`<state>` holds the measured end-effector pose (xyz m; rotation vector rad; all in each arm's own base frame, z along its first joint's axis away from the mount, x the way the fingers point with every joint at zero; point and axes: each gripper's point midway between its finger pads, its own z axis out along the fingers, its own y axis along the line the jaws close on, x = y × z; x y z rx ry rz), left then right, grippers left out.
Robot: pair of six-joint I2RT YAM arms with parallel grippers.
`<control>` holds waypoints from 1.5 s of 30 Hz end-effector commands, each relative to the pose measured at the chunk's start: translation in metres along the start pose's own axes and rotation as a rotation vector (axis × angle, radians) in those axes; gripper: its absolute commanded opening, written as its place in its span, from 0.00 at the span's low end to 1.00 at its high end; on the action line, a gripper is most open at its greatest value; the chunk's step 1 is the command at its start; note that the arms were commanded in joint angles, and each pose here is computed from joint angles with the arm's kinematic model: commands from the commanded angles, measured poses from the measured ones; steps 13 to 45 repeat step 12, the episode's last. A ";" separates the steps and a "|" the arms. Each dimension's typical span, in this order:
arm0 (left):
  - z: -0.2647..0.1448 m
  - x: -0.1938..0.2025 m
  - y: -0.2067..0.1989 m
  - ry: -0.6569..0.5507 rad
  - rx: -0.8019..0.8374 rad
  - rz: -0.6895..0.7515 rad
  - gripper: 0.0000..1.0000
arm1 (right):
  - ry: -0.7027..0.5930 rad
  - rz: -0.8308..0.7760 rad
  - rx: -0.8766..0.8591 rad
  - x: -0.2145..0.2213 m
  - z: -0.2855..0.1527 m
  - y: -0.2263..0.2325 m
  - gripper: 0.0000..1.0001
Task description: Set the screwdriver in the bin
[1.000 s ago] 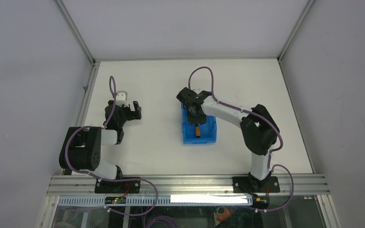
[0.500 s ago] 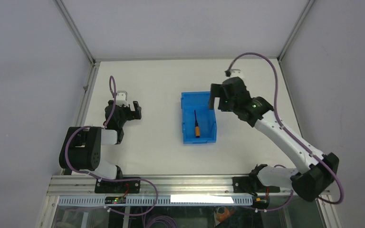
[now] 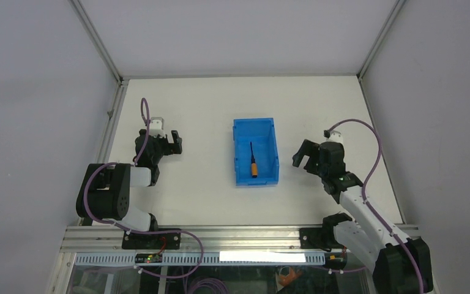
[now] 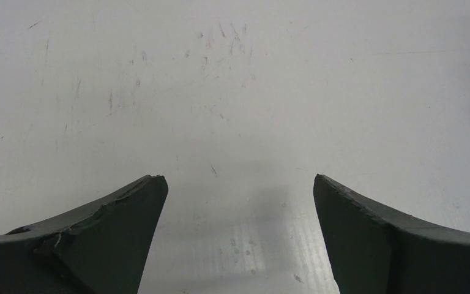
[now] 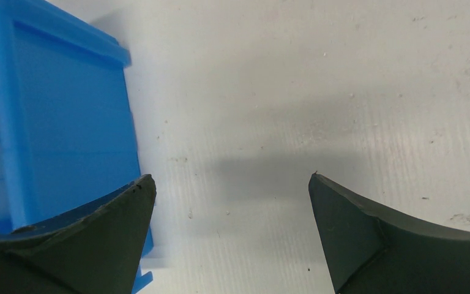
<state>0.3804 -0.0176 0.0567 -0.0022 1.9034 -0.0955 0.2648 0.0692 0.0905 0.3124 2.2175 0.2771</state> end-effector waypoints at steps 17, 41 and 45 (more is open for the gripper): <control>0.004 -0.026 -0.002 -0.086 0.017 0.001 0.99 | -0.161 0.048 -0.140 -0.012 0.012 0.017 0.99; 0.004 -0.026 -0.002 -0.086 0.017 0.001 0.99 | -0.161 0.048 -0.140 -0.012 0.012 0.017 0.99; 0.004 -0.026 -0.002 -0.086 0.017 0.001 0.99 | -0.161 0.048 -0.140 -0.012 0.012 0.017 0.99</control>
